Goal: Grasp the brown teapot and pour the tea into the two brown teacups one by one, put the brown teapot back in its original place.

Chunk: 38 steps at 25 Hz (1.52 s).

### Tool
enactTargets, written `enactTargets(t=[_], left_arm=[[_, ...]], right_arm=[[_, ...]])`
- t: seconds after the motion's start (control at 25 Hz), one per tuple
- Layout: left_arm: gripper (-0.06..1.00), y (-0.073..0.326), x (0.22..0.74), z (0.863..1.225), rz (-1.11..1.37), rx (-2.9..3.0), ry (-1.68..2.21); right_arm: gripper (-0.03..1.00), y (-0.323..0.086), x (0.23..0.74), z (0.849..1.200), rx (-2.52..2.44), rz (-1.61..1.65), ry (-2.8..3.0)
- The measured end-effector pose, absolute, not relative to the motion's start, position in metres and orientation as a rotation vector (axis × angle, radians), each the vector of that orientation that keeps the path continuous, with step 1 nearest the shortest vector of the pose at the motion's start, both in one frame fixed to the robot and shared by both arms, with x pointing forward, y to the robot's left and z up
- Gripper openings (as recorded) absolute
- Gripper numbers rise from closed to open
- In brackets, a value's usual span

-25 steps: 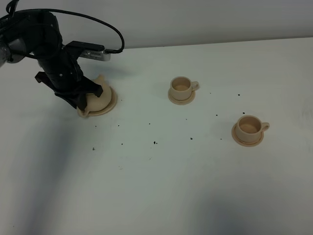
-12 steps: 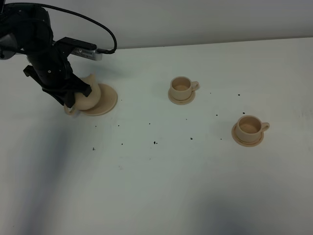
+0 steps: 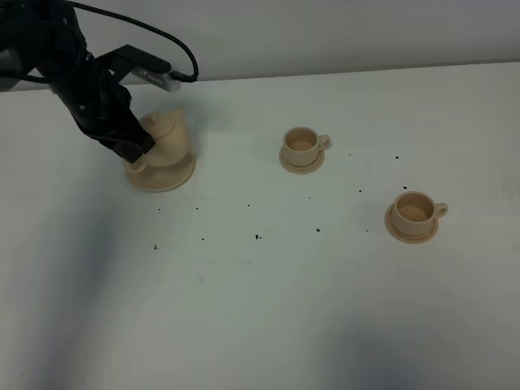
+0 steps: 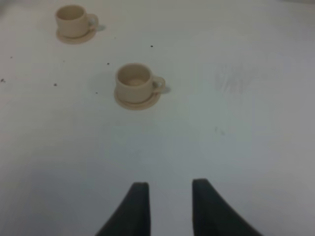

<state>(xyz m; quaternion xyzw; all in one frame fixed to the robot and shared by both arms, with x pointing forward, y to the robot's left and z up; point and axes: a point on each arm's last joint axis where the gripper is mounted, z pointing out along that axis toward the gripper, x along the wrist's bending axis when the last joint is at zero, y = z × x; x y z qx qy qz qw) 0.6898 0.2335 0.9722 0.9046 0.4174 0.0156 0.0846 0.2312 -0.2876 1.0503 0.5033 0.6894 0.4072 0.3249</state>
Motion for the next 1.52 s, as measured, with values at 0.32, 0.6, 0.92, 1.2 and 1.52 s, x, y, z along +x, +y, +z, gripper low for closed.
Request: enactTargets(t=[0.32, 0.6, 0.92, 1.2, 1.52], left_arm=[[0.15, 0.201, 0.693, 0.991, 0.142, 2.778, 0.858], [0.15, 0.177, 0.694, 0.992, 0.237, 2.782, 0.697], [0.15, 0.158, 0.696, 0.993, 0.338, 2.766, 0.614], [0.15, 0.138, 0.704, 0.964, 0.430, 2.825, 0.521], [0.15, 0.123, 0.713, 0.954, 0.615, 2.809, 0.420]], right_arm=[[0.24, -0.288, 0.231, 1.050, 1.320, 1.068, 1.807], [0.24, -0.288, 0.231, 1.050, 1.320, 1.068, 1.807], [0.24, -0.288, 0.231, 1.050, 1.320, 1.068, 1.807], [0.24, -0.288, 0.231, 1.050, 1.320, 1.068, 1.807], [0.24, -0.288, 0.231, 1.050, 1.320, 1.068, 1.807]])
